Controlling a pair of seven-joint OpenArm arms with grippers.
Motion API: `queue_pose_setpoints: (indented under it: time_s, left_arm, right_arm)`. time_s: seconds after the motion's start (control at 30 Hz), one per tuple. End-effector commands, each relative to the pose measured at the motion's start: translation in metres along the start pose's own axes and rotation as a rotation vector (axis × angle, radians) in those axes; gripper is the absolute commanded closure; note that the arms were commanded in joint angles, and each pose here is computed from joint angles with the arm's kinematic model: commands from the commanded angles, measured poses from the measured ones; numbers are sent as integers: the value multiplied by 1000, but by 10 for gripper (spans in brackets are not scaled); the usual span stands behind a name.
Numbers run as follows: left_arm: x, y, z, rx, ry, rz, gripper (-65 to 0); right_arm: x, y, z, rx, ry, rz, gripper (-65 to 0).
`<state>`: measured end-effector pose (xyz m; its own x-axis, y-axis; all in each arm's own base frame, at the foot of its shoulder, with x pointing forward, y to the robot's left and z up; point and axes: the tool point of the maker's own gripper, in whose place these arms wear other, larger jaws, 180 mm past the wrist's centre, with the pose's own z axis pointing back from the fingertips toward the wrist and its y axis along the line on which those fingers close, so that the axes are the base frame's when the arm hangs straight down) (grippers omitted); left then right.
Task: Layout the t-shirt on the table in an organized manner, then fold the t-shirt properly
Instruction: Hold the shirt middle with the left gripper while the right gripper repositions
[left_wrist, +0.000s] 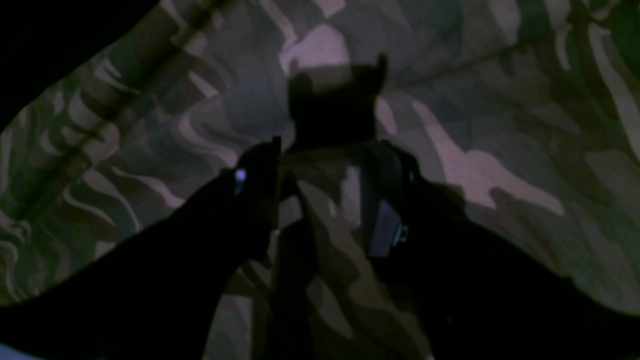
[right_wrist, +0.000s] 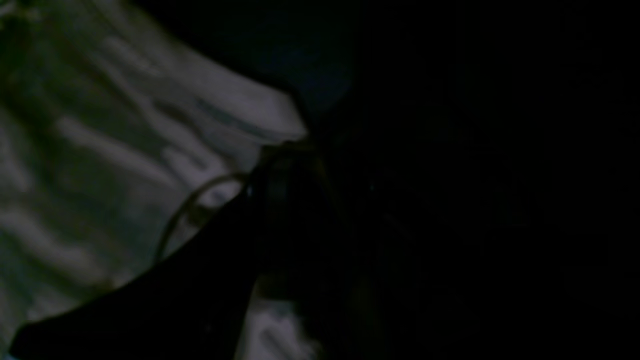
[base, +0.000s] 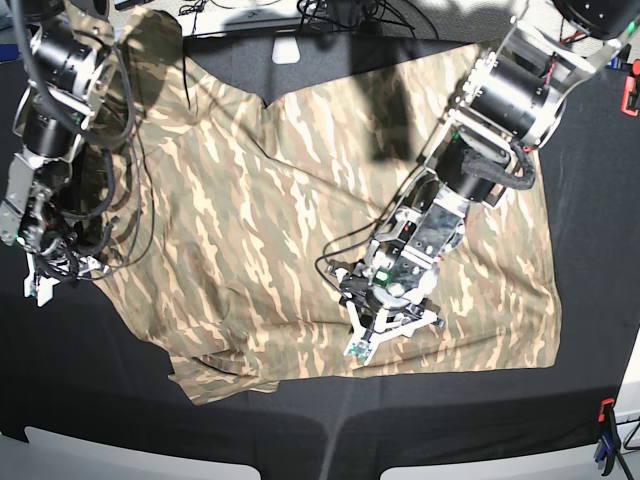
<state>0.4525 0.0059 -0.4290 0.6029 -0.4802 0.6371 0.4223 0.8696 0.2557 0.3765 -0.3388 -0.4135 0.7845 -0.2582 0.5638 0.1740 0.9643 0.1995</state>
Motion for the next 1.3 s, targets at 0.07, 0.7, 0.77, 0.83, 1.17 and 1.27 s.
queue_pose_setpoints:
  time_s: [0.07,0.7,0.77,0.83,1.17,1.27]
  left_arm:
    - [4,6,1,16,15,-6,-256]
    - [-1,6,1,16,42,-5,-256]
    - [-1,6,1,16,42,-6,-256]
    - [-1,6,1,16,42,-6,-256]
    - [-2,6,1,16,46,-6,-256]
    - [-2,6,1,16,46,-6,-256]
  right_arm:
    - [2,25,2,126,22,43,-166]
    - [-67,-36,41,71,246,193,0]
    - [-82,-50,49,40,278,213,0]
    - [-96,-61,58,12,312,234,0]
    - [-156,-123,121,-124,400,180,0]
    - [-165,-149,151,-199,399,163,0]
